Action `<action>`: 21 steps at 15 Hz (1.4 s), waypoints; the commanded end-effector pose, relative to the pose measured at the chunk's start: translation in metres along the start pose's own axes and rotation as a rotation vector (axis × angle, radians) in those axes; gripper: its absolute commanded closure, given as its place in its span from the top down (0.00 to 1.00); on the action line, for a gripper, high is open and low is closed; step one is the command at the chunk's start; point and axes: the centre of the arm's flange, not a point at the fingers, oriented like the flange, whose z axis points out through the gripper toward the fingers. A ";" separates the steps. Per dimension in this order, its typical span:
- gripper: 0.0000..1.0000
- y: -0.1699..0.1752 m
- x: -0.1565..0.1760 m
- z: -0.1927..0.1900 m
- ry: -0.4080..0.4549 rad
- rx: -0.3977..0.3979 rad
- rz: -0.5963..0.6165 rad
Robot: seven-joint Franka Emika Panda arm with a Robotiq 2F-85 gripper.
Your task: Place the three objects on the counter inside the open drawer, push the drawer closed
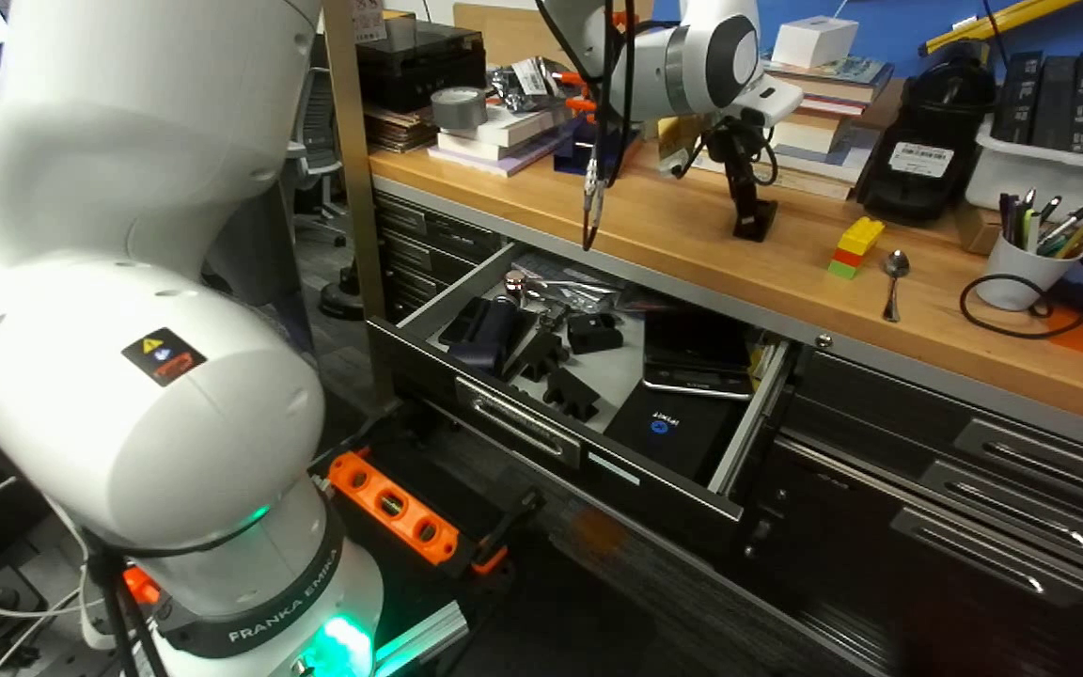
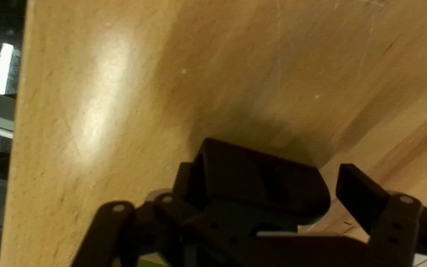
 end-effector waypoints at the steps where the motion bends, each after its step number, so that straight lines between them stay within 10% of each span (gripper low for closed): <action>1: 1.00 -0.008 0.007 -0.007 0.005 0.048 0.052; 21: 1.00 -0.012 0.017 0.000 0.140 0.089 0.332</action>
